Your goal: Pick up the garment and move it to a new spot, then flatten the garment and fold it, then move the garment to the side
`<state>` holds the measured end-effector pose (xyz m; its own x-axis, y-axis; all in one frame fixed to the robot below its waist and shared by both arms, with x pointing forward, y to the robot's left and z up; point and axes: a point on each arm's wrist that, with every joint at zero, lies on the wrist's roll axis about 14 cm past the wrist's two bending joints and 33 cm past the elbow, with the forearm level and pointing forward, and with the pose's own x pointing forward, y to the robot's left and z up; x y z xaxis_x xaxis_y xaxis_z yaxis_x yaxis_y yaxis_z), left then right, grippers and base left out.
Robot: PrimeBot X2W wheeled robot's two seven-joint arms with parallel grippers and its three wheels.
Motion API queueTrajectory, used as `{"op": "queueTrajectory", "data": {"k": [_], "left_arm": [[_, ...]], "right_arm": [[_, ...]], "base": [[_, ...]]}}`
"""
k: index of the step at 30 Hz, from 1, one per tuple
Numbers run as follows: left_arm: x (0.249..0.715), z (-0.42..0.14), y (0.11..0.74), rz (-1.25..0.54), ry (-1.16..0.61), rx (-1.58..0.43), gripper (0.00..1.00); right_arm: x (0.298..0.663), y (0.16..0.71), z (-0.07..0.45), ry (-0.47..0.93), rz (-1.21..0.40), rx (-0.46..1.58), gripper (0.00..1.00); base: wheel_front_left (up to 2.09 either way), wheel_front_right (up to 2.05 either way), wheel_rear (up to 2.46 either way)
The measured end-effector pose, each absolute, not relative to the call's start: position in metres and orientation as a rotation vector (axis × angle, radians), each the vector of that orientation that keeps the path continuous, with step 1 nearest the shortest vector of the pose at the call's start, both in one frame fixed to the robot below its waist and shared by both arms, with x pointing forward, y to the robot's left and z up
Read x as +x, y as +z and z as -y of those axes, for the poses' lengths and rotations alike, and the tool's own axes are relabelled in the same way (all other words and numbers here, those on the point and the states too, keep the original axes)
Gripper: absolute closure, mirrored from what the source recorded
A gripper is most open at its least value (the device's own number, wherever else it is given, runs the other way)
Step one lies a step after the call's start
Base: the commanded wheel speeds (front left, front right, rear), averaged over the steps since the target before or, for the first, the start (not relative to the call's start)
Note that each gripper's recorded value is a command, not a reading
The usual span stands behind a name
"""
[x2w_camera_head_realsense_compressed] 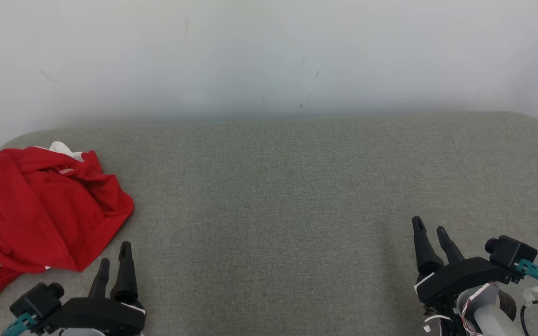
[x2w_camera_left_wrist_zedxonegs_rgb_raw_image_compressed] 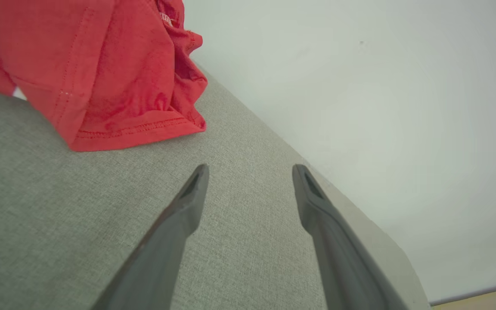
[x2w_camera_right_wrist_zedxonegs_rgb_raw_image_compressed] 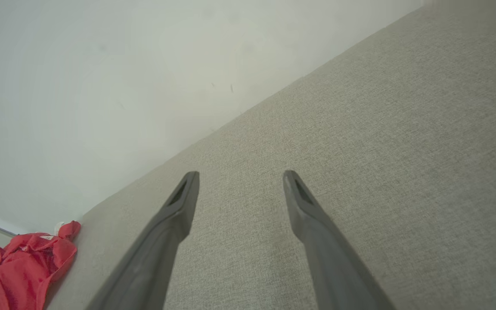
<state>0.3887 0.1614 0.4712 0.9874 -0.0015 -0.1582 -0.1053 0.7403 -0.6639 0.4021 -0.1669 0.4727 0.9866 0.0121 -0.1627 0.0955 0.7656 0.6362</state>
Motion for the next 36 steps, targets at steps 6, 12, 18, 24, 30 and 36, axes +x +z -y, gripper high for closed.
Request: {"op": "queueTrajectory", "data": {"k": [6, 12, 18, 24, 30, 36], "left_arm": [[0.389, -0.158, 0.475, -0.132, 0.019, -0.56, 0.0], [0.39, -0.15, 0.474, -0.132, -0.008, -0.457, 0.0], [0.393, -0.147, 0.474, -0.134, -0.026, -0.354, 0.0], [0.397, -0.14, 0.479, -0.11, -0.054, -0.252, 0.0], [0.402, -0.136, 0.485, -0.076, -0.072, -0.169, 0.0], [0.401, -0.134, 0.486, -0.068, -0.079, -0.105, 0.0]], "right_arm": [[0.404, 0.475, 0.162, -0.026, -0.144, 0.562, 0.0], [0.412, 0.484, 0.16, -0.01, -0.106, 0.455, 0.0], [0.413, 0.486, 0.158, 0.0, -0.086, 0.36, 0.0], [0.419, 0.495, 0.156, 0.013, -0.045, 0.261, 0.0], [0.42, 0.498, 0.156, 0.02, -0.019, 0.173, 0.0], [0.423, 0.506, 0.159, 0.004, 0.02, 0.135, 0.0]], "base": [[0.0, 0.0, 0.0], [0.0, 0.0, 0.0], [0.0, 0.0, 0.0], [0.0, 0.0, 0.0], [0.0, 0.0, 0.0], [0.0, 0.0, 0.0]]}}
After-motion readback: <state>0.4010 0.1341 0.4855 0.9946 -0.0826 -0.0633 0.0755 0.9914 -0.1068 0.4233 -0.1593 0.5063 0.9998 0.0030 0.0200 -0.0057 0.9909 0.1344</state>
